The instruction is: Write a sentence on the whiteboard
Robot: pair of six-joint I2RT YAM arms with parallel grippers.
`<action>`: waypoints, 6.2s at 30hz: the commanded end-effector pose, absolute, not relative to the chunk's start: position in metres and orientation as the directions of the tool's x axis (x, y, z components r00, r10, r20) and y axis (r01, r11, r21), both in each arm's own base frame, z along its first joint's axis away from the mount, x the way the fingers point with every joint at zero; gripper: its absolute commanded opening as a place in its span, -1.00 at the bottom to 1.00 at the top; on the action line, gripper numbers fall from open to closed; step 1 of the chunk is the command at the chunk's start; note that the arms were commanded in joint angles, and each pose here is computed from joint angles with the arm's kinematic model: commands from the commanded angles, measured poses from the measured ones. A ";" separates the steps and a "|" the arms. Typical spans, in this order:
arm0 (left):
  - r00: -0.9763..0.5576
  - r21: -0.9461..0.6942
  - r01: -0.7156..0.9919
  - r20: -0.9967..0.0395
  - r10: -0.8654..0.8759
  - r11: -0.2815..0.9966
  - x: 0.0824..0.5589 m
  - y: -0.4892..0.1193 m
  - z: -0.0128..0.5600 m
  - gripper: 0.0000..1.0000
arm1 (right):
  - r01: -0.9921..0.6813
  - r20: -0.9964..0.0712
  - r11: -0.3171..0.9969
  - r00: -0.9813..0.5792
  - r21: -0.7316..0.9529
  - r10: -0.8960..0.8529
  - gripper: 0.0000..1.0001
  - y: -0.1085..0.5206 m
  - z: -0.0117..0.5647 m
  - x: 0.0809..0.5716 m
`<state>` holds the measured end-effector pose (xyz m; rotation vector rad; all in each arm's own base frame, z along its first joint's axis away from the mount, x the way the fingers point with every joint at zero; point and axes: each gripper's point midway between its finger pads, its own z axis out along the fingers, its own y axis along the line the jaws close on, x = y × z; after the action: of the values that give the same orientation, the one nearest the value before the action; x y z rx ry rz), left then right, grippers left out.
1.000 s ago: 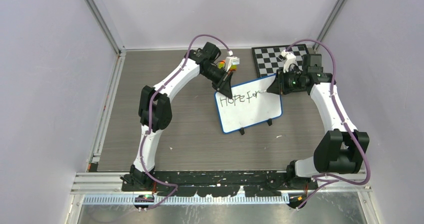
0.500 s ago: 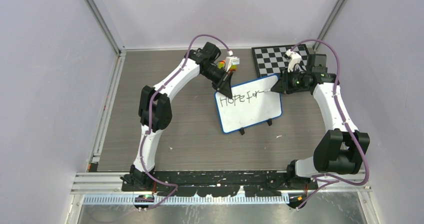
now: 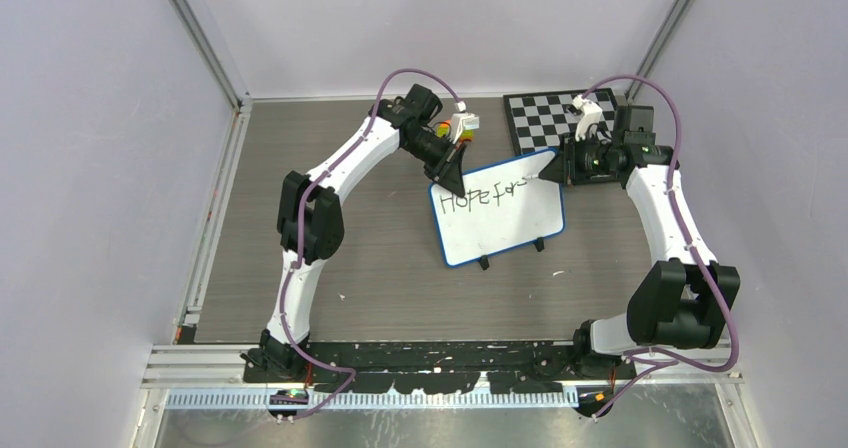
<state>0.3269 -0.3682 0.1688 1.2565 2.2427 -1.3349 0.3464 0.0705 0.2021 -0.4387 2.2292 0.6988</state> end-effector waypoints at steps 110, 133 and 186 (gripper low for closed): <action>-0.588 -0.609 0.772 -0.578 0.566 0.180 0.320 -0.379 0.167 -1.00 | -0.484 -0.748 0.843 -0.644 0.235 -0.162 -1.00 0.050 0.191 0.342; -0.589 -0.612 0.771 -0.582 0.561 0.175 0.321 -0.381 0.169 -1.00 | -0.498 -0.774 0.838 -0.613 0.221 -0.161 -0.99 0.051 0.217 0.348; -0.593 -0.615 0.767 -0.575 0.563 0.180 0.321 -0.381 0.165 -1.00 | -0.474 -0.722 0.856 -0.664 0.207 -0.193 -0.99 0.042 0.188 0.348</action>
<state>0.3290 -0.3705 0.1681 1.2365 2.2599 -1.3568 0.3446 0.0487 0.1818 -0.4449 2.3293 0.5700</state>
